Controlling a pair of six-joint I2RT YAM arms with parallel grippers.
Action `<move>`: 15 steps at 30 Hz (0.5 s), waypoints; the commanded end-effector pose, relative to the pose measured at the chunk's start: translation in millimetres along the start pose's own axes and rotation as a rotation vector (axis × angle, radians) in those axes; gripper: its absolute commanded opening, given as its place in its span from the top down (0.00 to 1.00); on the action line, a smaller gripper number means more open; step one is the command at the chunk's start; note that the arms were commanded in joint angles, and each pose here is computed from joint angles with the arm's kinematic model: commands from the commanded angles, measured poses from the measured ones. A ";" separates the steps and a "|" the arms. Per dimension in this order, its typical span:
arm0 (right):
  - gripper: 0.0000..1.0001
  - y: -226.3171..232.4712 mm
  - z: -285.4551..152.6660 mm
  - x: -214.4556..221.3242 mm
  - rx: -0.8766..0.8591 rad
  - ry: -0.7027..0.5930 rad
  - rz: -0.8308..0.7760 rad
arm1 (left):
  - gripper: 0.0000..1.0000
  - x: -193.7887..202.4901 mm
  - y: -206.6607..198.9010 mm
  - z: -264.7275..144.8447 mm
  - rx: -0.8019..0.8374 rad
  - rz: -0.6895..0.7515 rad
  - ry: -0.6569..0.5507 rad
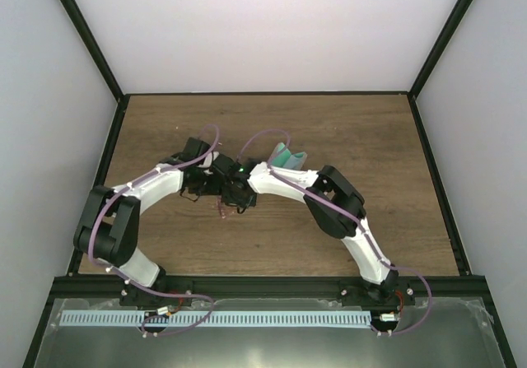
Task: Organize the sunglasses
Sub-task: Fold the sunglasses at the center of the board.
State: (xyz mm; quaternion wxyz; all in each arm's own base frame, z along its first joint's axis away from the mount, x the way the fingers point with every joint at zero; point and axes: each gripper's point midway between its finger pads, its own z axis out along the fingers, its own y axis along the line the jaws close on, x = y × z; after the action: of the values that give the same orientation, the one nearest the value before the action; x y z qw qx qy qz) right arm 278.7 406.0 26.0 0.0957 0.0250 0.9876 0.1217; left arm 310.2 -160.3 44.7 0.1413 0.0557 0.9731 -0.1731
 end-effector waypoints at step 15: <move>0.98 -46.8 -43.9 -23.1 0.076 -0.099 0.088 | 0.74 22.9 29.6 -11.9 -0.135 -0.071 -0.024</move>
State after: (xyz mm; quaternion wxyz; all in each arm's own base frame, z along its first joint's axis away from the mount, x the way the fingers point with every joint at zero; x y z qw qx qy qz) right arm 280.2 368.6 53.7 0.1229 0.0532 0.9852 0.1068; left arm 298.1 -135.1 56.5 0.1751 0.0236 0.9756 -0.1303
